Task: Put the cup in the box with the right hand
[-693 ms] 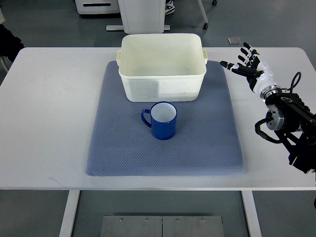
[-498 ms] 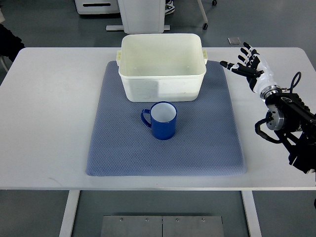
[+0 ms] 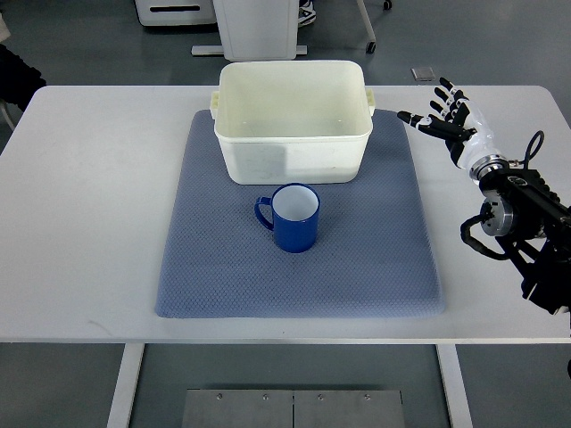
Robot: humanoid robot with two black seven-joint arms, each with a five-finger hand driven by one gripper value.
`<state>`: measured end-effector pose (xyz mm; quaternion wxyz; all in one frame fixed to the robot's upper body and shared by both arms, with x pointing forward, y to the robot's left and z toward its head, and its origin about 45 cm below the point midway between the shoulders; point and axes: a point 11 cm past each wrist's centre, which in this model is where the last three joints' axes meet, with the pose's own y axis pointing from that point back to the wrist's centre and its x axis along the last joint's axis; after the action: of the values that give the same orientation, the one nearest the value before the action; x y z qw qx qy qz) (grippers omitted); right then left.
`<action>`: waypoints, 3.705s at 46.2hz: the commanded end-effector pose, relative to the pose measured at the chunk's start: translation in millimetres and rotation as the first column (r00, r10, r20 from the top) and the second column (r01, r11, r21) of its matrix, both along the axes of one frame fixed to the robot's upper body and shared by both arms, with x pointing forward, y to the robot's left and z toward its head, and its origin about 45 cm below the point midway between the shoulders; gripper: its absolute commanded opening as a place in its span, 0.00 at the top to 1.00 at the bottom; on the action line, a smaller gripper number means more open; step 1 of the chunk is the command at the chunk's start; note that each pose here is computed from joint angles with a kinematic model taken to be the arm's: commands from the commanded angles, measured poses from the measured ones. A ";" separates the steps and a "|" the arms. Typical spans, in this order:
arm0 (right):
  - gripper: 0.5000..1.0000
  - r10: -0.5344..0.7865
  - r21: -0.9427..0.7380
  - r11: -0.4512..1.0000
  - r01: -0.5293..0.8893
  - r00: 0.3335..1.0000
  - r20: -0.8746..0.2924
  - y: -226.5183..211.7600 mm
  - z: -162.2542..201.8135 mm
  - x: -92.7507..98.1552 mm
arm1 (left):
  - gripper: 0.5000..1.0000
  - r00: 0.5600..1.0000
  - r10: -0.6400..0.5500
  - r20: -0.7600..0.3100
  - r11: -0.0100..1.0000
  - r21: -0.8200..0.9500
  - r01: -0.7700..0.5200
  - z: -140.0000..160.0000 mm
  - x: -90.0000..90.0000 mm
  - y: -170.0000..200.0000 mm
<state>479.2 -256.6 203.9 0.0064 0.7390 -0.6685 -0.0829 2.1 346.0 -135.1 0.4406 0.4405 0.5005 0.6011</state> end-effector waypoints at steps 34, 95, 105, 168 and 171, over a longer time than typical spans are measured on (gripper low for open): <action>0.01 0.003 0.000 1.000 -0.003 1.000 0.018 1.9 8.1 3.8 | 0.00 1.000 0.000 0.000 1.000 0.000 0.000 0.0 0.1 0.0; 0.01 0.317 0.074 0.937 -0.340 0.922 0.221 74.1 88.5 0.1 | 0.00 1.000 0.000 0.000 1.000 0.000 0.000 0.0 0.1 0.0; 0.01 0.459 0.053 0.868 -0.493 0.840 0.288 99.3 112.3 -16.0 | 0.00 1.000 0.000 0.000 1.000 0.000 0.000 0.0 0.0 0.0; 0.01 0.805 -0.224 0.592 -0.774 0.582 0.114 156.1 55.2 -79.8 | 0.00 1.000 0.000 0.000 1.000 0.000 0.000 0.0 0.1 0.0; 0.01 0.804 -0.221 0.593 -0.774 0.584 0.112 155.2 52.4 -80.8 | 0.00 1.000 0.000 0.000 1.000 0.000 0.000 0.0 0.1 0.0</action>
<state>399.4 -100.6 259.2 0.0297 0.9607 -0.2702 0.0555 2.3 346.0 -135.1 0.4408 0.4405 0.5003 0.6011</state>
